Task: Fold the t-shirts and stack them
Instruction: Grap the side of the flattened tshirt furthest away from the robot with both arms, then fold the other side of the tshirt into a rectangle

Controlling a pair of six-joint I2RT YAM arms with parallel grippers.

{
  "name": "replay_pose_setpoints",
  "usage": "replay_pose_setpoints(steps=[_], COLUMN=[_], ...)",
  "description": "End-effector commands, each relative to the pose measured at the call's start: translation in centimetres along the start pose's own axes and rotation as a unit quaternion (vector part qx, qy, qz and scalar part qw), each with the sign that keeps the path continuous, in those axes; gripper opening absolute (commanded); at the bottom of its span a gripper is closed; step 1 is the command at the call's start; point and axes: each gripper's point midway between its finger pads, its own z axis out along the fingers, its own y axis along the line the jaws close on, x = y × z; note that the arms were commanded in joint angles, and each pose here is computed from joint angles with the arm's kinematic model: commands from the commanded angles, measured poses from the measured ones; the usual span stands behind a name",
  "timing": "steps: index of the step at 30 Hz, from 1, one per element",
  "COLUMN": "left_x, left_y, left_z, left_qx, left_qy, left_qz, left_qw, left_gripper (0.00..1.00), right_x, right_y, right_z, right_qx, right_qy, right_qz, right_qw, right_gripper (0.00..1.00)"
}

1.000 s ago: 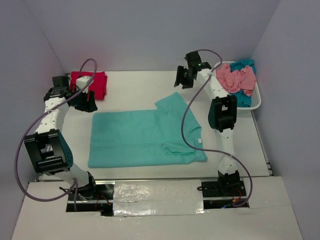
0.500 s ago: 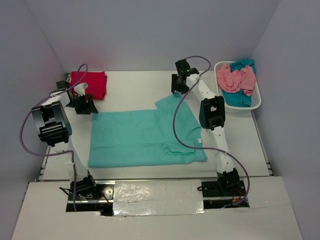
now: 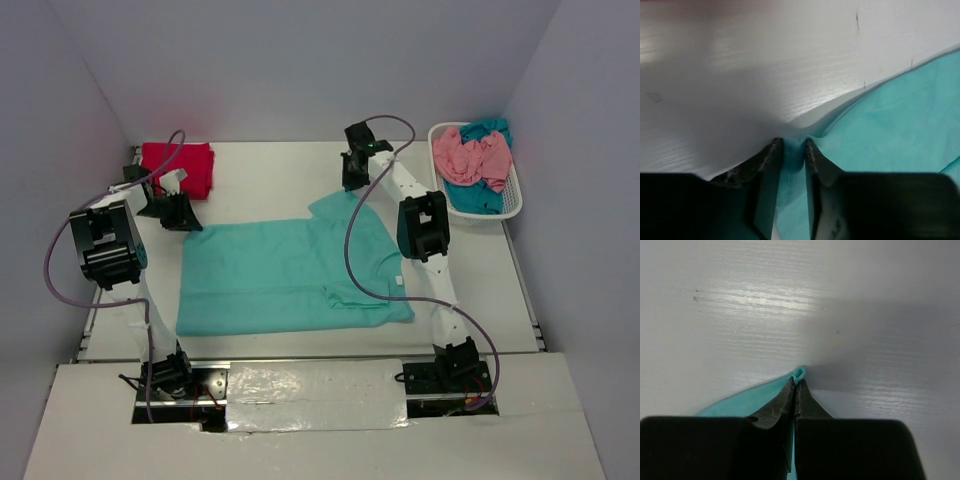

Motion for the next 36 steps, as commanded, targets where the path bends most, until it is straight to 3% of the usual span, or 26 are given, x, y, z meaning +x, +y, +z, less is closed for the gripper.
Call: replay_pose_setpoints(steps=[1,4,11,15,18,22,25,31,36], left_x=[2.6,3.1,-1.3,-3.4,-0.5,6.0,8.3,11.4,11.9], left_y=[-1.5,-2.1,-2.7,-4.0,-3.7,-3.8,-4.0,-4.2,-4.6], left_z=[1.5,1.1,-2.7,-5.8,-7.0,-7.8,-8.8,-9.4,-9.5], left_qx=[0.038,0.047,0.021,0.009,-0.008,-0.008,-0.012,-0.007,0.0], left_qy=[0.046,0.061,-0.004,-0.03,0.02,0.097,0.125,0.166,0.163], left_qz=[-0.009,-0.01,0.069,0.161,0.199,0.206,0.211,0.221,0.243], left_qw=[0.998,0.997,0.997,0.987,0.98,0.974,0.969,0.961,0.956], left_gripper=[0.35,0.0,0.0,0.0,0.0,0.0,0.0,0.0,0.0], right_x=[0.6,0.1,-2.0,0.3,4.4,10.6,14.6,19.9,21.3], right_y=[0.0,0.3,0.8,1.4,0.9,-0.6,-2.0,-3.0,-3.8], right_z=[-1.1,-2.3,-8.0,-13.4,-15.7,-16.9,-17.4,-18.3,-19.1], right_qx=[0.001,-0.02,-0.061,-0.091,-0.099,-0.097,-0.085,-0.087,-0.077], right_qy=[0.009,0.005,-0.044,-0.054,-0.043,-0.012,0.013,0.051,0.051], right_qz=[0.0,0.008,0.018,0.02,0.022,0.04,0.047,0.061,0.06], right_qw=[1.0,1.0,0.997,0.994,0.994,0.994,0.995,0.993,0.994], right_gripper=[0.0,0.0,0.0,0.0,0.0,0.0,0.0,0.0,0.0])
